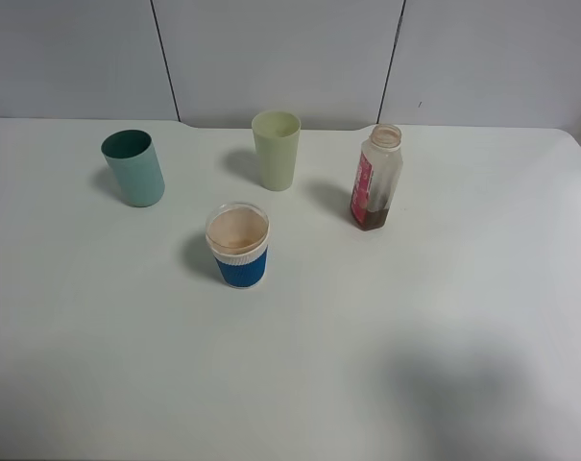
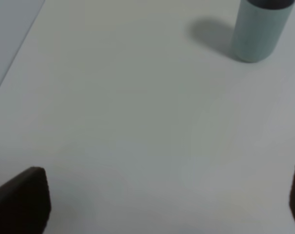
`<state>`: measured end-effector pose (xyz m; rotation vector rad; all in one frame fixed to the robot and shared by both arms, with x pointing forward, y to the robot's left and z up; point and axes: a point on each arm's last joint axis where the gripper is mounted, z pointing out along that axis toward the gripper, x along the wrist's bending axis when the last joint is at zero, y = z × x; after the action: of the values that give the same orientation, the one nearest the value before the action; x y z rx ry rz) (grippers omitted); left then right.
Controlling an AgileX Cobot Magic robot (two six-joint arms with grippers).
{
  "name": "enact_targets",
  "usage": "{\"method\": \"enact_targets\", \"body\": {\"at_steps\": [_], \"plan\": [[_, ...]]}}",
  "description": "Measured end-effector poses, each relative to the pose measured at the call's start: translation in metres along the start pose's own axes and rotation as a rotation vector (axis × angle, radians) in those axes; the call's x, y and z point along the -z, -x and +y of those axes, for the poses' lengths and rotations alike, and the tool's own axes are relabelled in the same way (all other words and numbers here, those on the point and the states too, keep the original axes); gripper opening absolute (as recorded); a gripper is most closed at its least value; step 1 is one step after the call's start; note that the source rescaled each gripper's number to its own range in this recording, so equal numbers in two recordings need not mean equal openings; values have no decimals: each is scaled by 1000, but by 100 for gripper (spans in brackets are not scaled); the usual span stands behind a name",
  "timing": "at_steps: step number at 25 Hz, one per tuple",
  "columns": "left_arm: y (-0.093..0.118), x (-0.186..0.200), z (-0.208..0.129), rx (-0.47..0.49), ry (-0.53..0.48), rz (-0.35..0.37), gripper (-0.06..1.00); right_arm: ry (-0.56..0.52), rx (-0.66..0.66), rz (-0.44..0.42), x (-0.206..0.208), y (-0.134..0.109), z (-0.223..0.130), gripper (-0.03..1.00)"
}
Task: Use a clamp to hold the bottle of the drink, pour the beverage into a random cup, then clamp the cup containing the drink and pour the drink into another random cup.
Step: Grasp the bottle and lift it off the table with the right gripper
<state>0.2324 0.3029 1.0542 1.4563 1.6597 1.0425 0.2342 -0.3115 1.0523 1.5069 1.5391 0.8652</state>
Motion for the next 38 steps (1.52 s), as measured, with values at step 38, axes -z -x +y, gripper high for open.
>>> {"method": "enact_targets", "body": {"at_steps": [38], "plan": [[0, 0, 0, 0, 0, 0, 100, 138, -20, 85, -47, -13, 77, 98]]}}
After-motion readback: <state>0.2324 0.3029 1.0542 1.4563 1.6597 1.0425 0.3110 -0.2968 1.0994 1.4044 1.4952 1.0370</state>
